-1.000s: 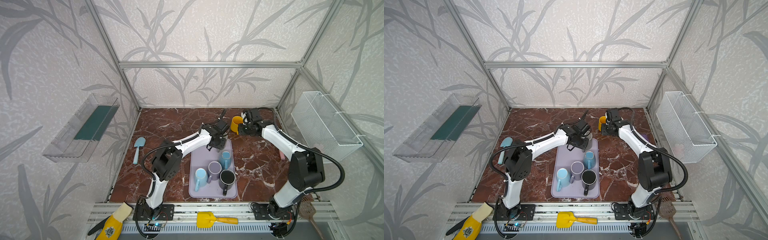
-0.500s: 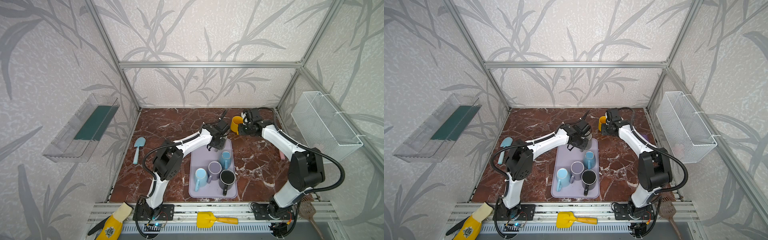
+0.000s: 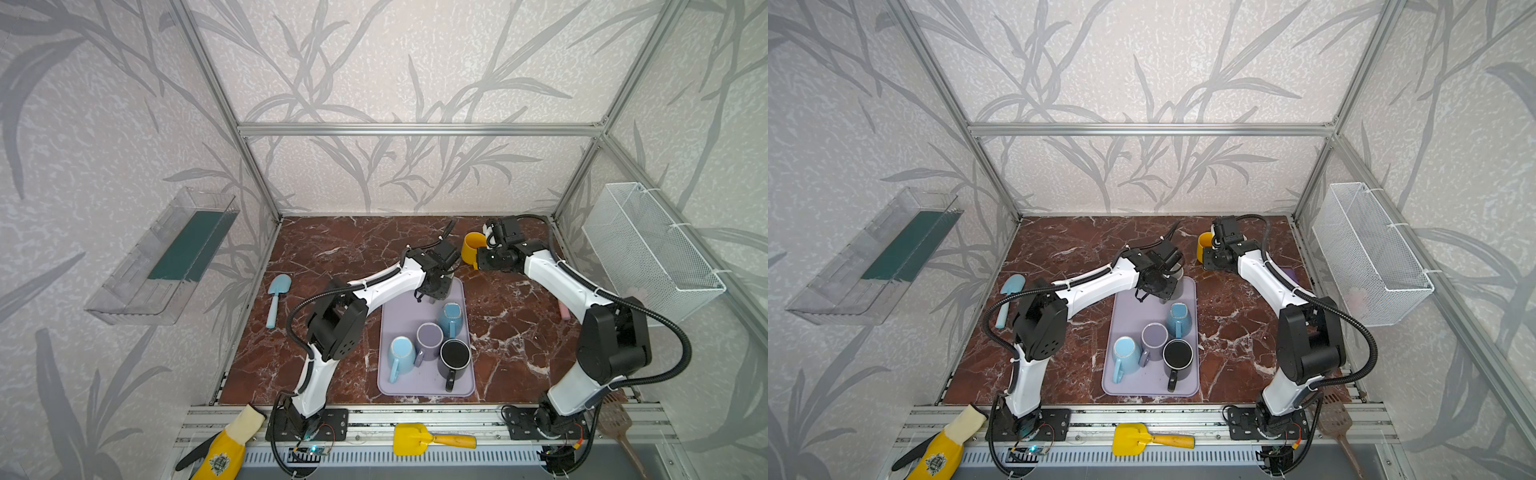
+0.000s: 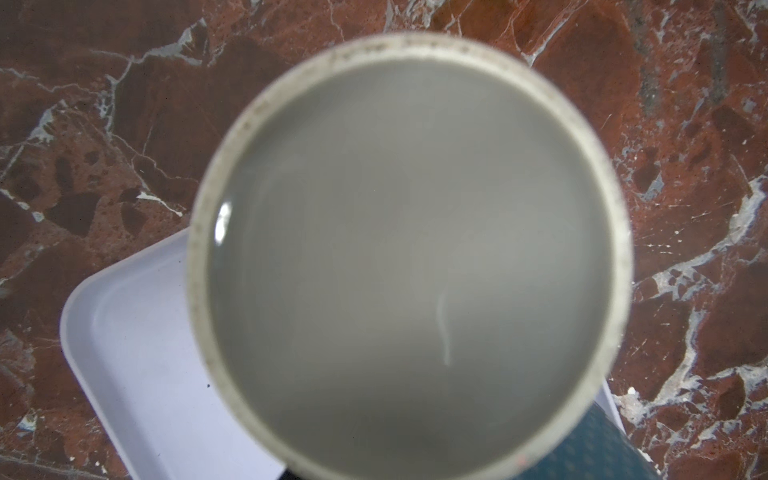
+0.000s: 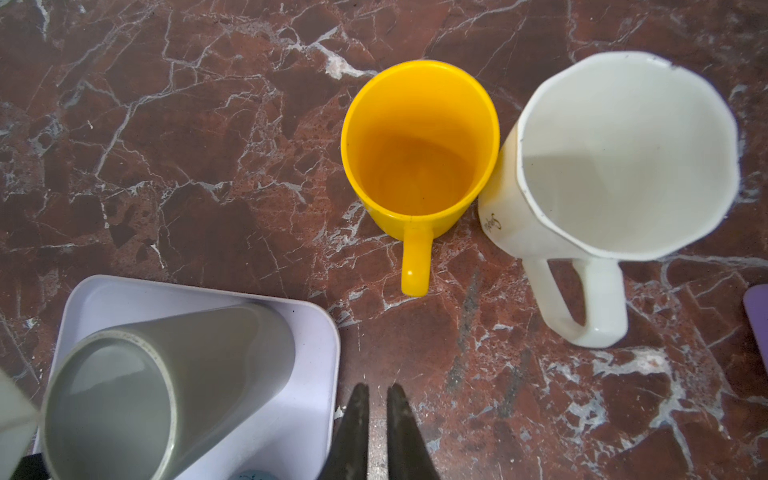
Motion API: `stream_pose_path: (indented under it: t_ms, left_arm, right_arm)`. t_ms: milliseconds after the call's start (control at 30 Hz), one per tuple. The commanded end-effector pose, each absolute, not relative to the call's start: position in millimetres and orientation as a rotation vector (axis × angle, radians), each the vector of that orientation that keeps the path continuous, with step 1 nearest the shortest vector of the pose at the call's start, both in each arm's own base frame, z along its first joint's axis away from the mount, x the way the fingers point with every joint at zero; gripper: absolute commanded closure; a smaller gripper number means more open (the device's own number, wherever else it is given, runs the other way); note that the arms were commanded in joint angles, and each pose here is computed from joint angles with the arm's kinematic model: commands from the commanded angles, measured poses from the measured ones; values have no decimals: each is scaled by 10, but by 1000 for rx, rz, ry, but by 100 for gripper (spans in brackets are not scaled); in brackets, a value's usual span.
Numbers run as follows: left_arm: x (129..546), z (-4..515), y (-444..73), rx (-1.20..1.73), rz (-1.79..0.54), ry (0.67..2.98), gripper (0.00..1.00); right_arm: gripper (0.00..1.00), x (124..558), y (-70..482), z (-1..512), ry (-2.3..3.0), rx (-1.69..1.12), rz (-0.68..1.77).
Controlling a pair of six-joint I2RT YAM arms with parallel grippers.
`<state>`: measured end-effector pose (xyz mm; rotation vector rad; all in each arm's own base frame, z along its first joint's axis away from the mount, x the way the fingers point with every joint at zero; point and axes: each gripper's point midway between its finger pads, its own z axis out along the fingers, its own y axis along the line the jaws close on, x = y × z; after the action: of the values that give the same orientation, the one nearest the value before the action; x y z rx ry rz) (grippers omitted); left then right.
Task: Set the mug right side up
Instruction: 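Lower the left gripper onto the grey mug's base and grasp it, then lift the grey mug off the tray with the left gripper while the right approaches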
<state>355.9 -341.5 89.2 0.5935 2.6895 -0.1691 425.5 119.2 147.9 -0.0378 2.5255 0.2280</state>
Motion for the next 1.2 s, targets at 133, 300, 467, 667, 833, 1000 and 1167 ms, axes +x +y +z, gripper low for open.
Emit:
stream_pose_path:
  t_ms: [133,300,467,667,833,1000,1167]
  left_arm:
    - [3568,873,-3417,614,-121,2687,77]
    - [3570,862,-3402,613,-114,2689,82]
    - [3572,878,-3382,611,-101,2683,90]
    - [3591,953,-3332,618,-73,2668,99]
    - [3623,1069,-3283,628,-79,2647,100]
    - [3657,1205,-3248,612,-160,2640,100]
    - [3718,1361,-3147,562,-265,2625,100]
  right_arm:
    - [87,4203,1172,1594,2500,-42,219]
    - [89,4199,1173,1595,2501,-41,221]
    - [89,4189,1170,1610,2498,-37,223]
    - [89,4171,1173,1653,2489,-40,230]
    - [89,4156,1195,1688,2479,-53,249]
    - [89,4146,1247,1714,2464,-72,289]
    - [89,4140,1315,1730,2452,-89,340]
